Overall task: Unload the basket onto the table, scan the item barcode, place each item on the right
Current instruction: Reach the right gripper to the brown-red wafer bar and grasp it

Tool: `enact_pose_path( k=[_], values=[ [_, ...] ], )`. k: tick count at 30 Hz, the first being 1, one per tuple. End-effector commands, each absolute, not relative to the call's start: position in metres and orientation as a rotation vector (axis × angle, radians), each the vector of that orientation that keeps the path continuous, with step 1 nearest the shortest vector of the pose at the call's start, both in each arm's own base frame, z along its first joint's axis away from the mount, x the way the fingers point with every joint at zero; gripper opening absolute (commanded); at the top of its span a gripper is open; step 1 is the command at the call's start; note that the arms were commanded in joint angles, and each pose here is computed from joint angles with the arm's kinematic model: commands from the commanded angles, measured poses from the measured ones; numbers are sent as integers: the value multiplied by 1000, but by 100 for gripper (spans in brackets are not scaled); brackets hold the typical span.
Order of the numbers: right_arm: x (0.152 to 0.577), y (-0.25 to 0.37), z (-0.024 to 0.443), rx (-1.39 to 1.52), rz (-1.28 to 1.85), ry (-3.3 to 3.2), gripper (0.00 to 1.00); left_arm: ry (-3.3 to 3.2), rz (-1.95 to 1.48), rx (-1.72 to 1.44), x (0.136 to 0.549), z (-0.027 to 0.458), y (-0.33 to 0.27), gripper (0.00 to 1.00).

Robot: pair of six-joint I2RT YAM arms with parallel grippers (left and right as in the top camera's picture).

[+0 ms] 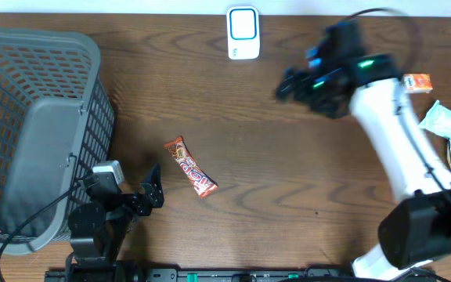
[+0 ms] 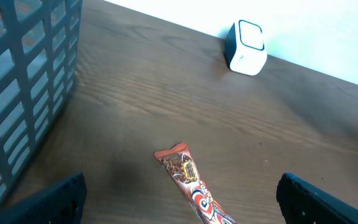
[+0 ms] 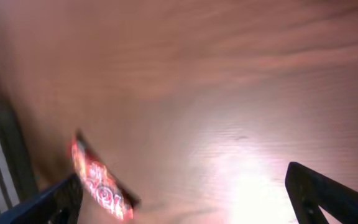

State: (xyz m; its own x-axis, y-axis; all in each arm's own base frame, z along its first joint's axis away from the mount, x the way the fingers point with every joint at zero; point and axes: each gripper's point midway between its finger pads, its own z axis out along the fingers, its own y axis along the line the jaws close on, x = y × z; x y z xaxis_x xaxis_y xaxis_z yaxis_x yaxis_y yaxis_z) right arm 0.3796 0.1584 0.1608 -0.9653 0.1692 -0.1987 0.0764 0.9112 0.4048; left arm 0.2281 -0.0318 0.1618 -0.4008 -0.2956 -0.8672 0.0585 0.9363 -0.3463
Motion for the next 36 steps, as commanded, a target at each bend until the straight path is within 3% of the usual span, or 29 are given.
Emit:
enact_pose_path(
  k=[1,6,12,22,29,33,34,36],
  values=[
    [346,220,127,-192,657,2862,99,1950,-374,-162,228,161,-31,98],
    [303,280,90,-446,823,2815,99,1950,-374,-162,228,161,-31,98],
    [256,327,79,-775,944,2713,99,1950,-374,-162,228,161,-31,98],
    [252,355,53,-998,647,2536,99,1950,-373,-162,228,160,-31,98],
    [250,374,5,-1064,503,2505,83,1950,-374,-162,228,161,-31,98],
    [254,380,-18,-1056,504,2504,80,1950,-374,-162,228,161,-31,98],
    [256,381,-18,-1050,507,2499,75,1950,-374,-162,228,161,-31,98],
    [261,381,-16,-1035,512,2491,57,1950,-374,-162,228,161,-31,98]
  ],
)
